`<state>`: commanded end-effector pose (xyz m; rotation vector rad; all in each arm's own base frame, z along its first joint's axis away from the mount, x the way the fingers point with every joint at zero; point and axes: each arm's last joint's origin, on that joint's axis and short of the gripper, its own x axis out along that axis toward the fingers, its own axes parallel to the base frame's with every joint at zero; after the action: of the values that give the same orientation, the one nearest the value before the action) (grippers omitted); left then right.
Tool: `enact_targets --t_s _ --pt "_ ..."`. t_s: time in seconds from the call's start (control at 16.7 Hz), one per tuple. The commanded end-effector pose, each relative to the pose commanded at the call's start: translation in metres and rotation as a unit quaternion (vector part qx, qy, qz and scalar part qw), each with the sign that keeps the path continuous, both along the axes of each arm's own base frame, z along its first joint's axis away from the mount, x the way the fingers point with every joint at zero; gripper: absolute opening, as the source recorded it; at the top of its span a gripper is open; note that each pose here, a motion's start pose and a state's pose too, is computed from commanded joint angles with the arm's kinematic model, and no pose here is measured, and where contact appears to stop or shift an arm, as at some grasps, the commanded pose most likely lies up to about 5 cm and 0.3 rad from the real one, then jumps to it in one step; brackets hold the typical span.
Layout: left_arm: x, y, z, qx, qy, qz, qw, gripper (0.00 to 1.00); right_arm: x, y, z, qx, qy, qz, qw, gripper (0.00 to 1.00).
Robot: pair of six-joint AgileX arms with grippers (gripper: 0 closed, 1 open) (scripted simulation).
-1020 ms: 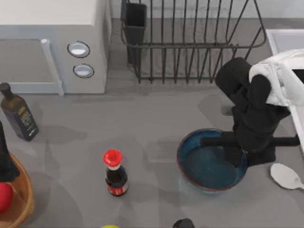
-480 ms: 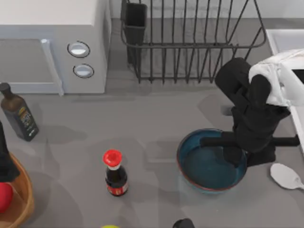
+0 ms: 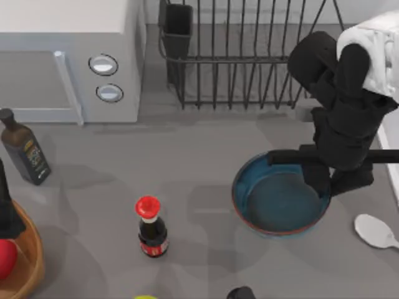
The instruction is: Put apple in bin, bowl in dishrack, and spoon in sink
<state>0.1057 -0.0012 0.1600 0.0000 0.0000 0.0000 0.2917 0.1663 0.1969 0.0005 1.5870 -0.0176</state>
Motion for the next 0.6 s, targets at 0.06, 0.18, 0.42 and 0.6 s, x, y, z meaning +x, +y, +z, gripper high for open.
enact_targets --t_s 0.06,0.18,0.42,0.6 --pt "0.000 0.000 0.000 0.000 0.000 0.000 1.000 1.00 -0.001 0.000 0.012 0.001 -0.001 0.000 1.000 0.00" --pt "0.000 0.000 0.000 0.000 0.000 0.000 1.000 1.00 -0.002 -0.002 0.029 0.004 -0.007 0.000 1.000 0.00" --pt "0.000 0.000 0.000 0.000 0.000 0.000 1.000 1.00 -0.003 -0.001 0.031 0.005 -0.007 0.001 1.000 0.00" --pt "0.000 0.000 0.000 0.000 0.000 0.000 1.000 1.00 -0.003 0.005 0.036 0.002 -0.037 0.018 0.999 0.00"
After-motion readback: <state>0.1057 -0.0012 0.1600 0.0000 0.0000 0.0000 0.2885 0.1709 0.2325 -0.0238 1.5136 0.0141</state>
